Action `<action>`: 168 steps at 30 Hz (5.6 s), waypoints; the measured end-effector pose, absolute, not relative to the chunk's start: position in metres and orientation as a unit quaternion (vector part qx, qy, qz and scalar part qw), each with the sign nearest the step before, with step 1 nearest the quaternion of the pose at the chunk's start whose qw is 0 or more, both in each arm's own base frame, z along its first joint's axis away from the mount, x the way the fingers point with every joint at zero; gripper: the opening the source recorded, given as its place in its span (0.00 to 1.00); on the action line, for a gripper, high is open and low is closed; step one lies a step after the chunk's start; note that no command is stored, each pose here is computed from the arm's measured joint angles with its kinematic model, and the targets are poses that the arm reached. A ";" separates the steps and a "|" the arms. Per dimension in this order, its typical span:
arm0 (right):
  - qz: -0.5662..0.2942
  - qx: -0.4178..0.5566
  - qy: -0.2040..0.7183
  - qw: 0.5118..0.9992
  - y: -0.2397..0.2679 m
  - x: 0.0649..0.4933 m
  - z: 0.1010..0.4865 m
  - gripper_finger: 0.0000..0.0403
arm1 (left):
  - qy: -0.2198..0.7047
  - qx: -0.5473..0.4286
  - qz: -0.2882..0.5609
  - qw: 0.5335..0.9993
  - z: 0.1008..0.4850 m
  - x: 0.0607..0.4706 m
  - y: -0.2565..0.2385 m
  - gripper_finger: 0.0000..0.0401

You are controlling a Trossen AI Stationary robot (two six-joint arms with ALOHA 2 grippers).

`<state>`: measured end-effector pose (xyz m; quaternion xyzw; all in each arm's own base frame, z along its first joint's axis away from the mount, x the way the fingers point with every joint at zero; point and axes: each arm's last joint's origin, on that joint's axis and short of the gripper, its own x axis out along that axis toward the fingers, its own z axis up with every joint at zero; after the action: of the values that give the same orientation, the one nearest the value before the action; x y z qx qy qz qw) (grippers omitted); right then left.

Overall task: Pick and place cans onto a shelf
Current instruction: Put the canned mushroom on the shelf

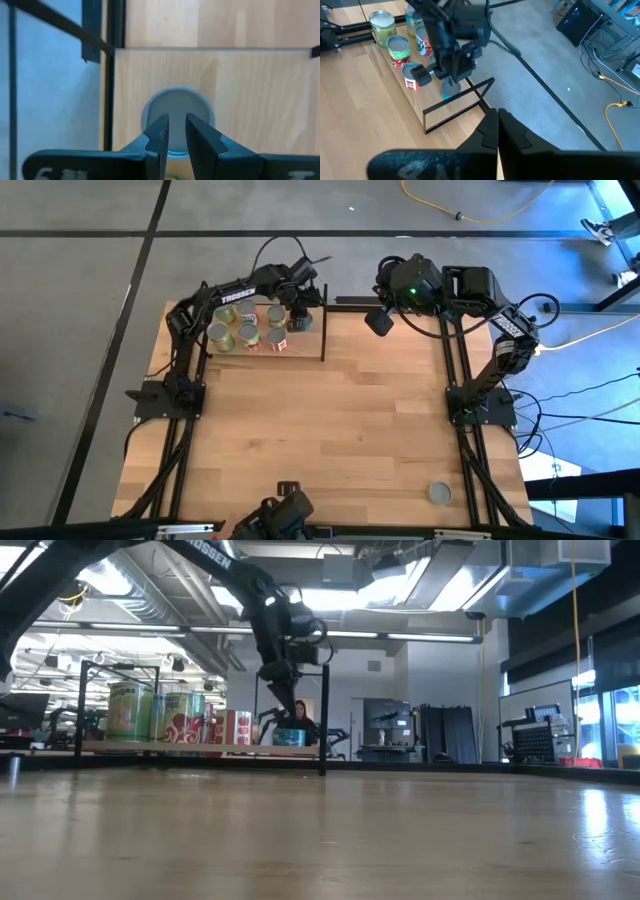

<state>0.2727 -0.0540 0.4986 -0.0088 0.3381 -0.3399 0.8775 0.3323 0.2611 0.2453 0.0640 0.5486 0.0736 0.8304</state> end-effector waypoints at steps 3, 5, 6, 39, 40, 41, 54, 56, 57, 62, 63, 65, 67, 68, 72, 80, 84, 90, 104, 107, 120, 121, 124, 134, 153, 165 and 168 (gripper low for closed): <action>-0.339 -0.011 0.344 0.875 -0.054 0.272 0.498 0.00 | 0.532 0.077 0.075 0.840 0.262 0.331 0.253 0.15; -0.339 -0.012 0.351 0.873 -0.054 0.270 0.497 0.00 | 0.516 0.088 0.078 0.848 0.277 0.328 0.246 0.15; -0.339 -0.012 0.355 0.871 -0.053 0.269 0.497 0.00 | 0.508 0.093 0.079 0.852 0.286 0.327 0.242 0.15; -0.102 0.169 0.536 0.821 0.004 0.214 0.430 0.00 | 0.346 0.117 0.093 0.926 0.426 0.235 0.163 0.15; -0.100 0.181 0.550 0.809 0.006 0.212 0.422 0.00 | 0.350 0.116 0.092 0.925 0.425 0.234 0.162 0.15; -0.096 0.190 0.564 0.798 0.008 0.211 0.414 0.00 | 0.351 0.115 0.091 0.925 0.425 0.234 0.162 0.15; 0.037 0.262 0.673 0.691 0.033 0.234 0.322 0.03 | 0.346 0.125 0.082 0.926 0.427 0.233 0.161 0.15; 0.033 0.274 0.681 0.678 0.033 0.236 0.313 0.05 | 0.346 0.129 0.080 0.926 0.427 0.233 0.161 0.15; 0.035 0.277 0.683 0.675 0.033 0.237 0.310 0.06 | 0.345 0.131 0.079 0.926 0.427 0.233 0.161 0.15; 0.045 0.286 0.695 0.658 0.034 0.236 0.301 0.07 | 0.345 0.132 0.078 0.926 0.427 0.233 0.161 0.15; 0.048 0.290 0.698 0.653 0.035 0.235 0.300 0.08 | 0.345 0.130 0.079 0.926 0.427 0.233 0.161 0.15; 0.061 0.291 0.700 0.649 0.035 0.234 0.299 0.08 | 0.345 0.127 0.080 0.926 0.427 0.233 0.161 0.15; 0.079 0.276 0.699 0.655 0.039 0.234 0.299 0.08 | 0.346 0.126 0.082 0.926 0.427 0.233 0.161 0.15; 0.101 0.261 0.698 0.659 0.041 0.234 0.299 0.08 | 0.346 0.125 0.082 0.926 0.427 0.233 0.161 0.15; 0.175 0.200 0.697 0.666 0.053 0.230 0.300 0.06 | 0.345 0.124 0.081 0.927 0.427 0.233 0.161 0.15; 0.222 0.155 0.694 0.667 0.070 0.227 0.300 0.04 | 0.342 0.098 0.089 0.930 0.427 0.234 0.160 0.15; 0.190 0.137 0.699 0.676 0.075 0.226 0.299 0.08 | 0.341 0.087 0.089 0.932 0.427 0.234 0.159 0.15; 0.185 0.123 0.703 0.676 0.089 0.222 0.298 0.09 | 0.340 0.087 0.069 0.934 0.426 0.237 0.153 0.15; 0.182 0.203 0.702 0.658 0.141 0.213 0.260 0.04 | 0.387 0.070 0.022 0.919 0.418 0.240 0.133 0.15; 0.173 0.215 0.696 0.663 0.147 0.213 0.253 0.01 | 0.386 0.074 0.012 0.919 0.418 0.243 0.128 0.15; 0.087 0.258 0.744 0.610 0.151 0.195 0.225 0.22 | 0.382 0.079 -0.018 0.920 0.418 0.252 0.109 0.15; 0.076 0.262 0.748 0.605 0.152 0.193 0.222 0.22 | 0.382 0.078 -0.019 0.920 0.418 0.252 0.108 0.15; 0.050 0.285 0.753 0.591 0.157 0.187 0.211 0.22 | 0.383 0.080 -0.021 0.920 0.418 0.253 0.106 0.15; -0.016 0.316 0.771 0.553 0.168 0.160 0.175 0.22 | 0.383 0.080 -0.021 0.920 0.418 0.253 0.106 0.15; -0.015 0.293 0.765 0.573 0.173 0.150 0.168 0.22 | 0.383 0.071 -0.017 0.921 0.418 0.253 0.106 0.15; -0.004 0.321 0.759 0.566 0.172 0.146 0.151 0.22 | 0.382 0.071 -0.017 0.921 0.418 0.253 0.106 0.15; -0.007 0.315 0.764 0.562 0.172 0.143 0.150 0.22 | 0.382 0.071 -0.017 0.921 0.418 0.253 0.106 0.15</action>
<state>0.1427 0.1722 0.1500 0.3151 0.7645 -0.0071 0.5623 0.2532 0.1059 0.4178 0.0708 0.3825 -0.0173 0.9211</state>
